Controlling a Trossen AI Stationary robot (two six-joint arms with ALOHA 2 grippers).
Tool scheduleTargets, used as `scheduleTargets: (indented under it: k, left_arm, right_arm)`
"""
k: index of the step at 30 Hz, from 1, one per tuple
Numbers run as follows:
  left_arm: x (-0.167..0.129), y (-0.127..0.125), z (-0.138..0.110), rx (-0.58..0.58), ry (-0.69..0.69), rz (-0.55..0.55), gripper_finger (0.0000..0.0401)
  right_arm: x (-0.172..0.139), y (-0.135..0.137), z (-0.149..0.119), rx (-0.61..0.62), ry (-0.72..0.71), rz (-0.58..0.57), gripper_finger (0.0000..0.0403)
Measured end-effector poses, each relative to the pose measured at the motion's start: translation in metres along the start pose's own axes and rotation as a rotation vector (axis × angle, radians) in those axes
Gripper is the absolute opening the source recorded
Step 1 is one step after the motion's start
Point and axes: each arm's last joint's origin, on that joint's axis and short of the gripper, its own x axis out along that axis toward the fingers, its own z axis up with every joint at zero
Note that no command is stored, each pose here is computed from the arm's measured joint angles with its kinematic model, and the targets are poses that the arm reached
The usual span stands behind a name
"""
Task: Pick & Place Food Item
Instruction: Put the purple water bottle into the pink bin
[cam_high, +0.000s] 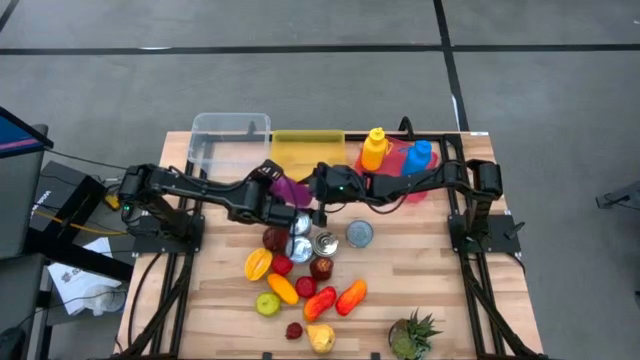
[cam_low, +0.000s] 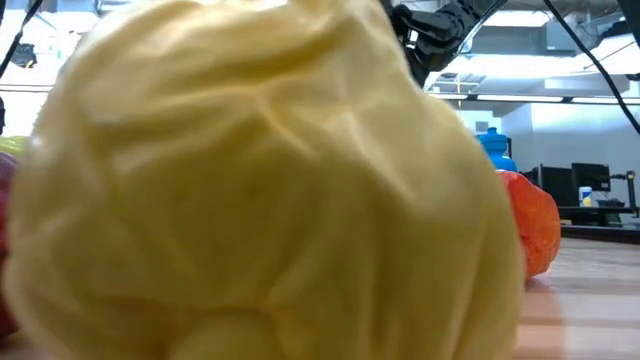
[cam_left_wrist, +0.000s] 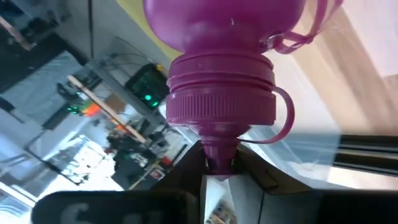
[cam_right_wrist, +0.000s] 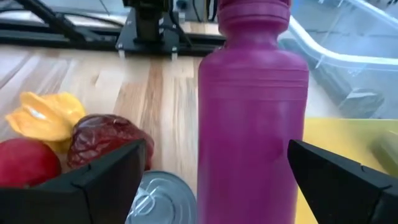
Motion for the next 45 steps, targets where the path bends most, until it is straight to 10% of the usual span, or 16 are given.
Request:
scheduleTargets:
  k: [30, 45]
  left_arm:
    - [-0.003, 0.016, 0.016, 0.035, -0.047, 0.172, 0.0037]
    - [-0.004, 0.02, 0.018, -0.017, -0.065, 0.196, 0.0037]
  right_arm:
    - [-0.001, -0.017, -0.005, 0.04, -0.015, -0.034, 0.0372]
    - [-0.001, -0.017, -0.005, 0.037, -0.013, -0.041, 0.0153]
